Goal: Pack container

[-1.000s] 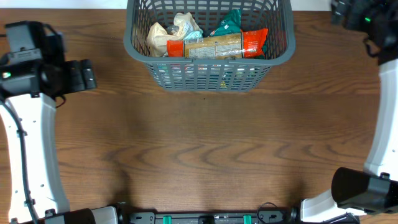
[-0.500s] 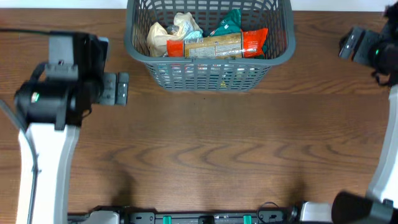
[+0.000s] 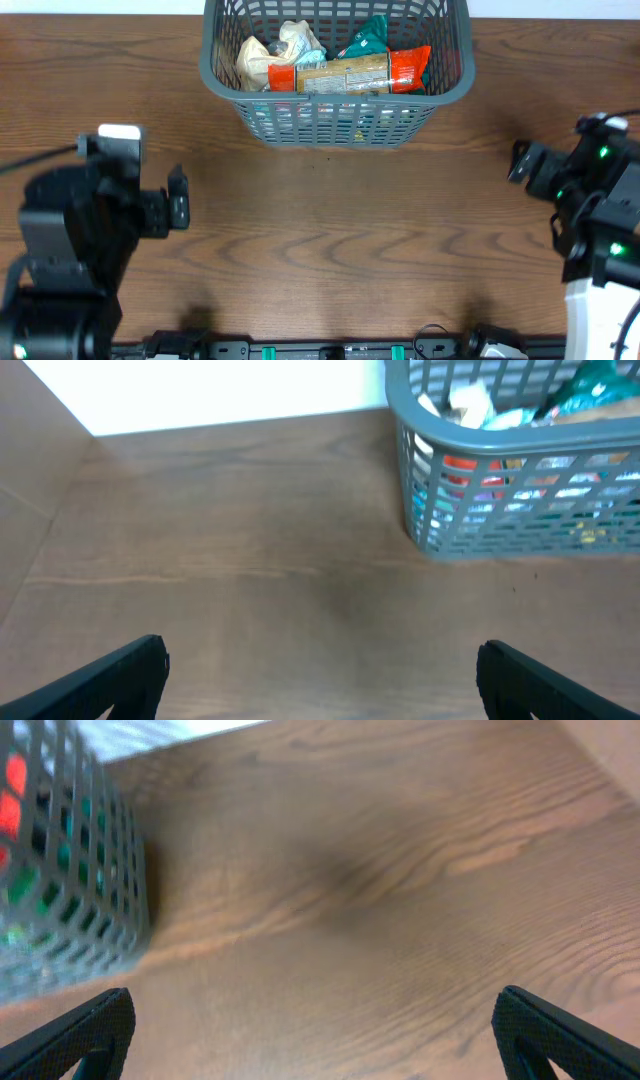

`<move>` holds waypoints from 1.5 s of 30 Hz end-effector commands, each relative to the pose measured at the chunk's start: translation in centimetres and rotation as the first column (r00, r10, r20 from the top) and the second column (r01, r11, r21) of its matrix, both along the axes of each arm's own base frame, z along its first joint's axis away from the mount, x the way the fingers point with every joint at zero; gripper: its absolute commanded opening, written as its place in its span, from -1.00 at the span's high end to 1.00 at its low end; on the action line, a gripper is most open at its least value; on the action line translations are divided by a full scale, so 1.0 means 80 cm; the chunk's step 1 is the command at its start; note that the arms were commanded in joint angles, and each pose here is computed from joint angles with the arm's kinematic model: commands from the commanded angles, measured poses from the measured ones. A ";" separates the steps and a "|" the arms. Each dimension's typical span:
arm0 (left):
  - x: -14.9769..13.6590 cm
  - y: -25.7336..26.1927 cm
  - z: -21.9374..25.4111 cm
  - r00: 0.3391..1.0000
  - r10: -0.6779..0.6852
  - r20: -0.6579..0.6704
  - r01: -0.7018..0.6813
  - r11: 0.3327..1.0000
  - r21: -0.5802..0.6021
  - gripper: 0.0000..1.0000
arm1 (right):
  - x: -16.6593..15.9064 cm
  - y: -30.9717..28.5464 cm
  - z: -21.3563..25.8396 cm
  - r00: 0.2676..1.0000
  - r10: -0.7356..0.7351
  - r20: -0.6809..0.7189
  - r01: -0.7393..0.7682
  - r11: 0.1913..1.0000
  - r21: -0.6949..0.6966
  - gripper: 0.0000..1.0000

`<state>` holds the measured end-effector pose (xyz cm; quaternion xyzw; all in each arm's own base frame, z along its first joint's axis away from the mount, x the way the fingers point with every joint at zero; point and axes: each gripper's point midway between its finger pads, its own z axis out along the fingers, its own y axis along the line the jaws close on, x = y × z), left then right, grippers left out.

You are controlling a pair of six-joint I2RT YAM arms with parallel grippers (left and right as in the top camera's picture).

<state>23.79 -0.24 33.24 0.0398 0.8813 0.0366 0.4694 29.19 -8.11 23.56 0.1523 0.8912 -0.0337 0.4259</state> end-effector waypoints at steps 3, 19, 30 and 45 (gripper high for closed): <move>-0.005 0.015 -0.018 0.994 0.080 0.079 -0.080 0.997 -0.004 -0.97 | -0.014 0.020 -0.041 0.996 0.069 -0.057 -0.066 0.997 0.046 -0.98; -0.007 0.059 -0.025 0.958 0.258 0.124 -0.268 0.961 0.074 -0.97 | -0.045 0.030 -0.094 0.965 0.081 -0.250 -0.052 0.991 0.120 -0.98; -0.007 0.059 -0.025 0.958 0.258 0.124 -0.268 0.961 0.074 -0.97 | -0.047 0.032 -0.090 0.967 0.085 -0.238 -0.058 0.992 0.116 -0.98; -0.007 0.059 -0.025 0.958 0.258 0.124 -0.268 0.961 0.074 -0.97 | -0.092 0.108 0.007 0.951 0.301 0.069 -0.295 0.952 -0.084 -0.98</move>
